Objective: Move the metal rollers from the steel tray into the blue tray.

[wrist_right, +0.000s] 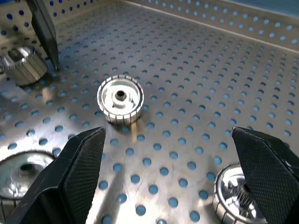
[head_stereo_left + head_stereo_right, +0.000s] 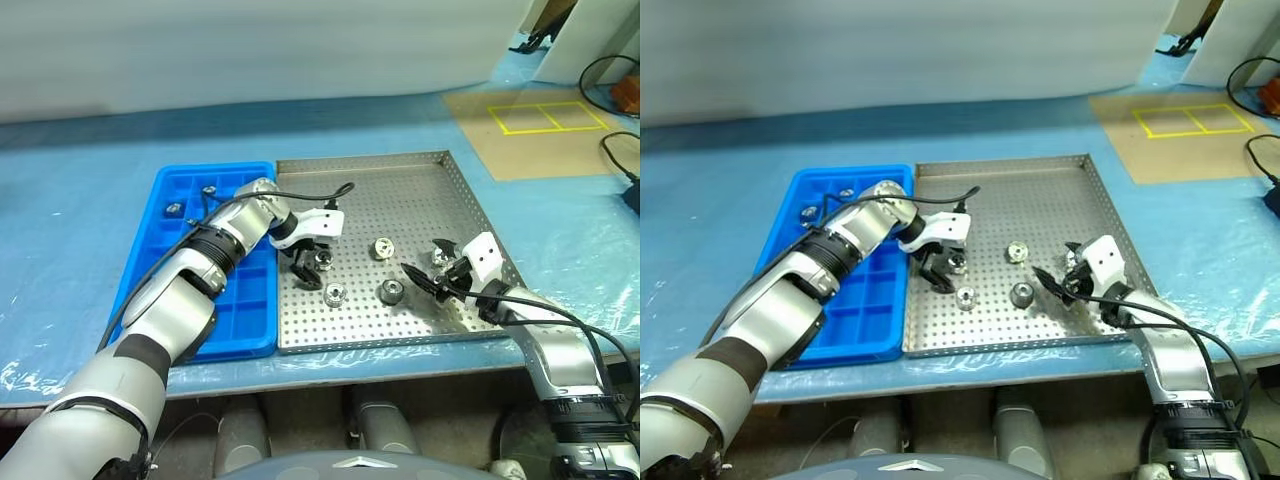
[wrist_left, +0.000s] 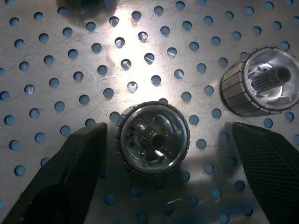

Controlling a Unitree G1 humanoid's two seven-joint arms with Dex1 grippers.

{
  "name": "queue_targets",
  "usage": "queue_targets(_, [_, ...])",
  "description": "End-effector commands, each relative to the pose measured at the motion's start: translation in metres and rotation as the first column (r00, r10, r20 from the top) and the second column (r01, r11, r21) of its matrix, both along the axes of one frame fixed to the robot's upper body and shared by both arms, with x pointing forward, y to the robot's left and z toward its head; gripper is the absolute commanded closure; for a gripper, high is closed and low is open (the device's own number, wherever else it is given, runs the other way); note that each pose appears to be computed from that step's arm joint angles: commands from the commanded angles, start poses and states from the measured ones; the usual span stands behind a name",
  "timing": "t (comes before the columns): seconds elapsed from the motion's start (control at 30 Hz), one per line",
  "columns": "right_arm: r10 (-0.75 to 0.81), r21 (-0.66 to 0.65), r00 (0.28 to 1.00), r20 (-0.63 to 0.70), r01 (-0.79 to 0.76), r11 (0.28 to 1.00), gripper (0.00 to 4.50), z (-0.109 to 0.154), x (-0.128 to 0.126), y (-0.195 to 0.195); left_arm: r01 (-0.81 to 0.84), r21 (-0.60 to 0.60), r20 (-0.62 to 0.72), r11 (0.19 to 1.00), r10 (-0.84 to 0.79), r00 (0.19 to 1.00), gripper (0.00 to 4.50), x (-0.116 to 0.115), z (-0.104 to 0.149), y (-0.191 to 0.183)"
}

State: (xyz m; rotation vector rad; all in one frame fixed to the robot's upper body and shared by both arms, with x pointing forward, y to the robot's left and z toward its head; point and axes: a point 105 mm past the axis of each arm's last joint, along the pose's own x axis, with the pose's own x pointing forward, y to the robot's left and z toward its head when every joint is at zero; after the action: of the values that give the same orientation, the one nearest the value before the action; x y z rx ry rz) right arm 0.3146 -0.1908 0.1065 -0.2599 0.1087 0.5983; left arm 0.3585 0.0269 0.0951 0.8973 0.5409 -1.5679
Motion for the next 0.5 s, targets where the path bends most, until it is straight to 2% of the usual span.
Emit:
queue_targets(0.03, [0.023, 0.024, 0.989, 0.147, -0.027, 0.999, 0.0, 0.054, 0.003, 0.013, 0.005, -0.022, 0.001, 1.0, -0.005, 1.0, 0.01, -0.004, 0.0, 0.0])
queue_targets(0.17, [0.022, 0.028, 0.979, 0.203, -0.028, 0.999, 0.0, 0.084, 0.003, 0.02, 0.006, -0.024, -0.017, 1.0, -0.006, 1.0, 0.01, -0.011, -0.004, 0.001])
queue_targets(0.27, [0.036, 0.029, 0.977, 0.211, -0.043, 0.999, 0.0, 0.097, 0.002, 0.026, 0.003, -0.017, -0.015, 1.0, -0.003, 1.0, 0.01, -0.013, -0.008, 0.003])
queue_targets(0.5, [0.041, 0.015, 0.985, 0.166, -0.044, 0.999, 0.0, 0.093, -0.003, 0.03, -0.025, 0.003, 0.007, 1.0, 0.025, 1.0, 0.01, -0.01, -0.013, 0.0])
